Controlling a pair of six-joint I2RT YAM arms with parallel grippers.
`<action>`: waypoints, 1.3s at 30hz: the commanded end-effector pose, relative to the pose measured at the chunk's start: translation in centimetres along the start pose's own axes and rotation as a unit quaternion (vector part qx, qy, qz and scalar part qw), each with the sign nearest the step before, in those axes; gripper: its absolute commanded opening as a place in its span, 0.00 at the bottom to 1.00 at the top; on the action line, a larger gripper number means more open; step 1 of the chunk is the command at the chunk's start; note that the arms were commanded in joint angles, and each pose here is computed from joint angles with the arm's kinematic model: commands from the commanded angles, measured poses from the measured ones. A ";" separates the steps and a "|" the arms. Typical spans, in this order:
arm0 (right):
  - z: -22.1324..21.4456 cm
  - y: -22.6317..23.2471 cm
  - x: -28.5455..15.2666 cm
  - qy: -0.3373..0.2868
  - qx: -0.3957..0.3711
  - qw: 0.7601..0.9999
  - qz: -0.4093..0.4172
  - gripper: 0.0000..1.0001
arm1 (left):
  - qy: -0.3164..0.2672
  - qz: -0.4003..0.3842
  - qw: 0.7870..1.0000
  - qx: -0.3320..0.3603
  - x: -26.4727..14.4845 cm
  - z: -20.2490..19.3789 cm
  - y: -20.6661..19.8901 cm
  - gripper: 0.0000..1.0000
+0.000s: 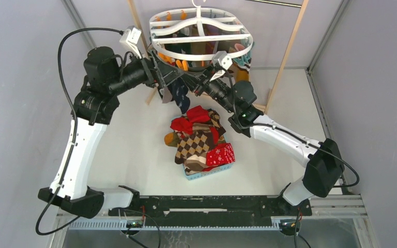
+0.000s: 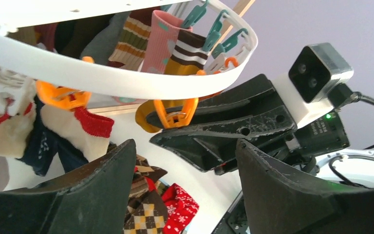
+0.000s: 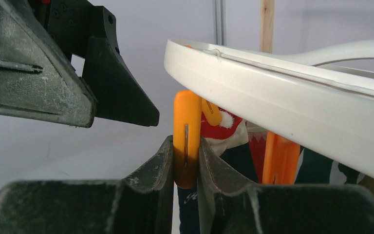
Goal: Clip the socks to the hanger
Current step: Open the clamp at the hanger.
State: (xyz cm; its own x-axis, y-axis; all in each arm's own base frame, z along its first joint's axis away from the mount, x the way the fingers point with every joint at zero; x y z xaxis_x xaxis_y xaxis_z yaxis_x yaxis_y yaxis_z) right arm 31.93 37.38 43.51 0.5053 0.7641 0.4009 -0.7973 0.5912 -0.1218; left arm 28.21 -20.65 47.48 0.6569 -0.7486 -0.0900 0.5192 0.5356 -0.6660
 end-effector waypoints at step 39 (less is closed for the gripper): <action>2.5 1.3 0.1 -0.024 -0.041 0.999 -0.002 0.41 | -0.027 -0.001 1.000 0.014 2.7 3.4 -0.5 0.05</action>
State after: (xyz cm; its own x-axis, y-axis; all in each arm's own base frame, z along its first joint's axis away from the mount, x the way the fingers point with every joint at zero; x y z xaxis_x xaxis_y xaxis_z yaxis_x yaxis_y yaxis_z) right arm 32.51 38.17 43.41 0.5389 0.7356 0.4104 -0.7559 0.6373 -0.1498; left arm 32.07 -22.31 47.14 0.6566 -0.7437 -0.1253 0.4849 0.5435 -0.6852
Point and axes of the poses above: each gripper's point midway between its finger pads, its own x axis out along the fingers, its own y axis along the line the jaws close on, z = x × y, the point moved 1 cm from there along -x, back along the fingers, and after that the axes turned 13 degrees about -x, right-handed, at the moved point
